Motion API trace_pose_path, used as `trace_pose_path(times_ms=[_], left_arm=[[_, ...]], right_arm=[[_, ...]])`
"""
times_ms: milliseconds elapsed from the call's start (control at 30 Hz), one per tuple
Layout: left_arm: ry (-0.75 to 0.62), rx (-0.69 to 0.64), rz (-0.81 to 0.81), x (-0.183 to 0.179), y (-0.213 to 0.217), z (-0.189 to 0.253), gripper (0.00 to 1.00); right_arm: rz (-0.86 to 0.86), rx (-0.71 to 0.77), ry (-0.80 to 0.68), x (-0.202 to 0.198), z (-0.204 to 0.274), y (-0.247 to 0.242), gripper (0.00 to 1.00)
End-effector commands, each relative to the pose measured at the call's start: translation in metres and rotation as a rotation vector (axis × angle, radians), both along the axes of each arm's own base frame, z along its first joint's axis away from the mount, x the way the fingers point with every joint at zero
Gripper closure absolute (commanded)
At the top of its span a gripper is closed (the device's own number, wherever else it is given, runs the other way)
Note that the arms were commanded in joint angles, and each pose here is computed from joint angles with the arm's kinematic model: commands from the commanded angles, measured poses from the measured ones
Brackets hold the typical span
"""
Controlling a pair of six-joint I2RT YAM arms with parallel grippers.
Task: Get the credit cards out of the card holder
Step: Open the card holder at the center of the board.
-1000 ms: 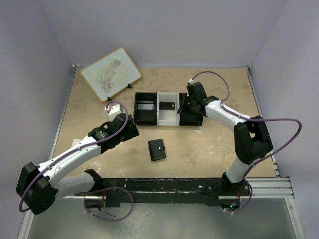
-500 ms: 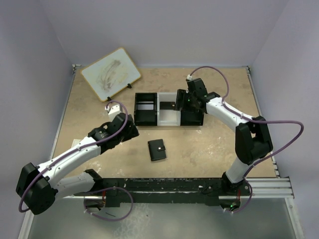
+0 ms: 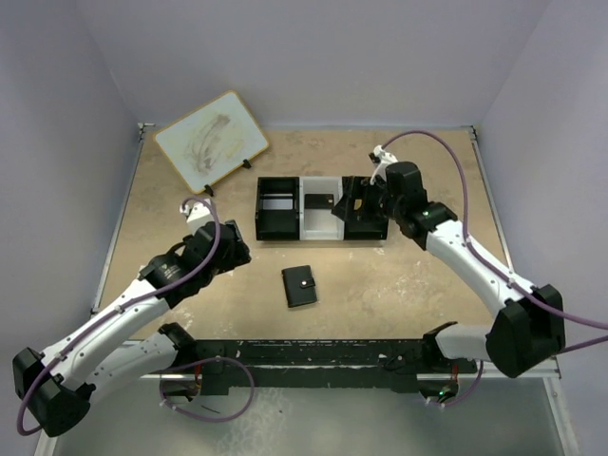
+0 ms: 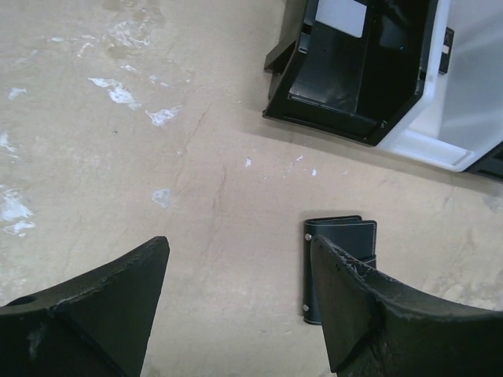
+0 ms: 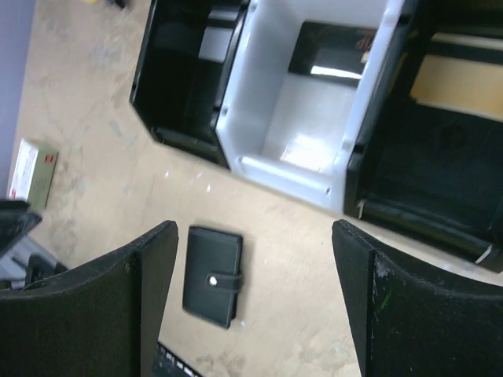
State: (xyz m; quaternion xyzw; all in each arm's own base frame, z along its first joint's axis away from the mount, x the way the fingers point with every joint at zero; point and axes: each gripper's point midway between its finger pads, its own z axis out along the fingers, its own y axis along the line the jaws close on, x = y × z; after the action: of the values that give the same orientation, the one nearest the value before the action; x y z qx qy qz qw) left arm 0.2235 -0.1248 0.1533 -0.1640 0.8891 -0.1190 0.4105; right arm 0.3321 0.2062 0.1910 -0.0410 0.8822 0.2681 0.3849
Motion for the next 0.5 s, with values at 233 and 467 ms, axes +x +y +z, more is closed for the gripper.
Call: trace_pose_path(times_ms=[233, 467], left_arm=[[-0.042, 0.069, -0.065, -0.002, 0.007, 0.009, 0.29], [-0.056, 0.104, -0.101, 0.005, 0.002, 0.006, 0.32]], right_arm=[[0.005, 0.093, 0.07, -0.063, -0.025, 0.038, 0.21], [-0.072, 0.006, 0.157, -0.084, -0.061, 0.047, 0.25]])
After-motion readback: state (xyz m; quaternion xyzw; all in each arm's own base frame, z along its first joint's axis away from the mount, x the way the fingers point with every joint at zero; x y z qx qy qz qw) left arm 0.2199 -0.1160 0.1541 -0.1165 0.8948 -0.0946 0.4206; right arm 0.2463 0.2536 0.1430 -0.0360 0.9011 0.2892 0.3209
